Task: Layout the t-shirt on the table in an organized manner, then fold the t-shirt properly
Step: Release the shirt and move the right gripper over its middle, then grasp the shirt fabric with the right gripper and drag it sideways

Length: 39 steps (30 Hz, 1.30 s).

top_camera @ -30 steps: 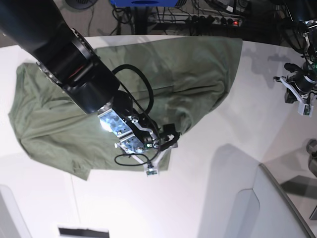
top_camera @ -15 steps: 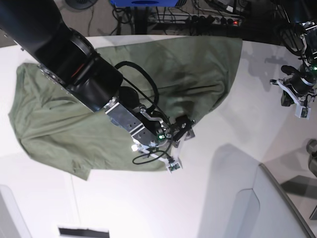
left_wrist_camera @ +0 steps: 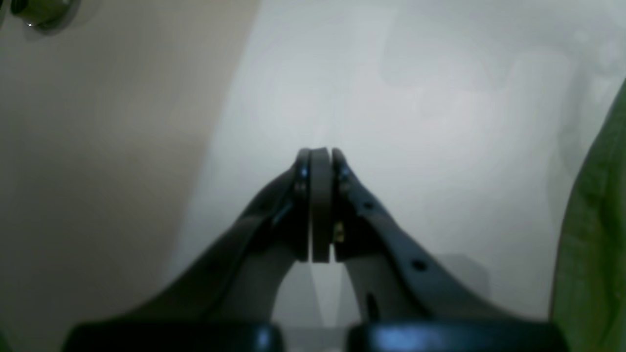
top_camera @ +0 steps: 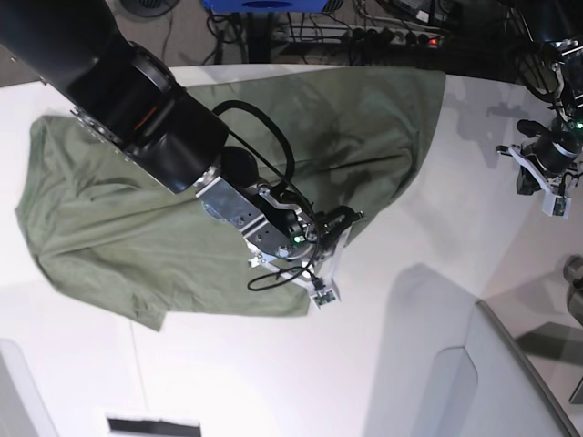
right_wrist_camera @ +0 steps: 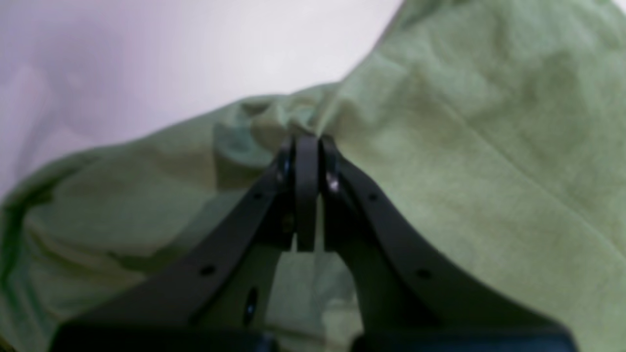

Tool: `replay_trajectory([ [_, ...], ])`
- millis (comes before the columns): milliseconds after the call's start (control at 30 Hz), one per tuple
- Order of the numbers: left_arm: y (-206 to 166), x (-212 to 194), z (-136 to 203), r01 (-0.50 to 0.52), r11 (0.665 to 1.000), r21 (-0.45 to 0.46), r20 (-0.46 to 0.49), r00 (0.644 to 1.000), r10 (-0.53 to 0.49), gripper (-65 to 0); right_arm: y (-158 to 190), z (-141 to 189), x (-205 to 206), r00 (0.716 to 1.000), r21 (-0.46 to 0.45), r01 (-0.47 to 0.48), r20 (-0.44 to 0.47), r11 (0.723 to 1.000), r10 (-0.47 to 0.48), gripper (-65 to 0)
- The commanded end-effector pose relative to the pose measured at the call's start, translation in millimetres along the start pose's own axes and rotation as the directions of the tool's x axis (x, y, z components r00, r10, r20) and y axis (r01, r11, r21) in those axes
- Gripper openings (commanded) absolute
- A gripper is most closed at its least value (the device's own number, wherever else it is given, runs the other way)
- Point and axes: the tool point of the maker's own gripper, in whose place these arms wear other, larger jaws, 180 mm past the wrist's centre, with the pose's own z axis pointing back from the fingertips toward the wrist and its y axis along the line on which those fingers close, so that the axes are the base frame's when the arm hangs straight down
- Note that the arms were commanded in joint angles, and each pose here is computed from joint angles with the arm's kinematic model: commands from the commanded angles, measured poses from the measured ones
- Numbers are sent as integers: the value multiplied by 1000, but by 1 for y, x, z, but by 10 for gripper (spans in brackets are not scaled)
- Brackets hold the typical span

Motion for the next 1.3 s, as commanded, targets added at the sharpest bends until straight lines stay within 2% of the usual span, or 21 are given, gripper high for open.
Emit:
replay_trajectory([
  [0, 11, 16, 3, 10, 1000, 22, 43, 999, -11, -650, 2, 8, 27, 999, 14, -13, 53, 1000, 12, -642],
  [100, 11, 16, 3, 9, 1000, 22, 44, 999, -10, -650, 1, 21, 27, 999, 33, 4, 54, 999, -6, -650],
  [267, 11, 16, 3, 9, 1000, 22, 44, 999, -10, -650, -33, 54, 21, 976, 58, 212, 47, 976, -215, -650],
  [467, 10, 16, 3, 8, 1000, 21, 44, 999, -9, -650, -82, 100, -8, 938, 30, 335, 87, 942, -336, -650],
  [567, 4, 24, -1, 19, 1000, 6, 56, 998, -20, -650, -114, 115, -32, 905, -19, 416, 106, 909, -411, -650],
  [633, -2, 26, -5, 31, 999, -11, 56, 998, -30, -650, -125, 118, -57, 884, -49, 465, 73, 884, -461, -650],
  [767, -13, 27, -9, 51, 998, -38, 52, 997, -49, -650, -127, 117, -100, 854, -90, 518, 13, 850, -519, -650],
  [833, -21, 30, -12, 64, 996, -55, 54, 997, -61, -650, -131, 116, -107, 849, -105, 527, 22, 843, -528, -650],
  [867, -25, 34, -14, 72, 995, -64, 60, 996, -68, -650, -140, 116, -113, 834, -127, 549, 23, 826, -551, -650],
  [900, -28, 35, -15, 78, 994, -72, 61, 995, -73, -650, -150, 116, -119, 808, -154, 585, 27, 796, -588, -650],
  [1000, -31, 38, -17, 84, 993, -79, 64, 995, -79, -650, -181, 125, -143, 693, -257, 707, 63, 659, -718, -650],
  [1033, -30, 38, -17, 83, 994, -77, 65, 995, -78, -650, -187, 129, -149, 659, -281, 735, 83, 617, -747, -650],
  [1067, -30, 38, -17, 83, 994, -77, 65, 995, -78, -650, -192, 136, -150, 637, -294, 754, 110, 587, -763, -650],
  [1100, -30, 38, -17, 82, 994, -76, 65, 995, -77, -650, -193, 140, -147, 630, -293, 762, 128, 578, -766, -650],
  [1200, -30, 38, -17, 82, 994, -76, 67, 995, -77, -650, -188, 145, -139, 632, -271, 763, 126, 586, -765, -635],
  [1267, -30, 38, -17, 83, 994, -77, 66, 995, -78, -650, -176, 141, -135, 620, -245, 771, 81, 587, -780, -567],
])
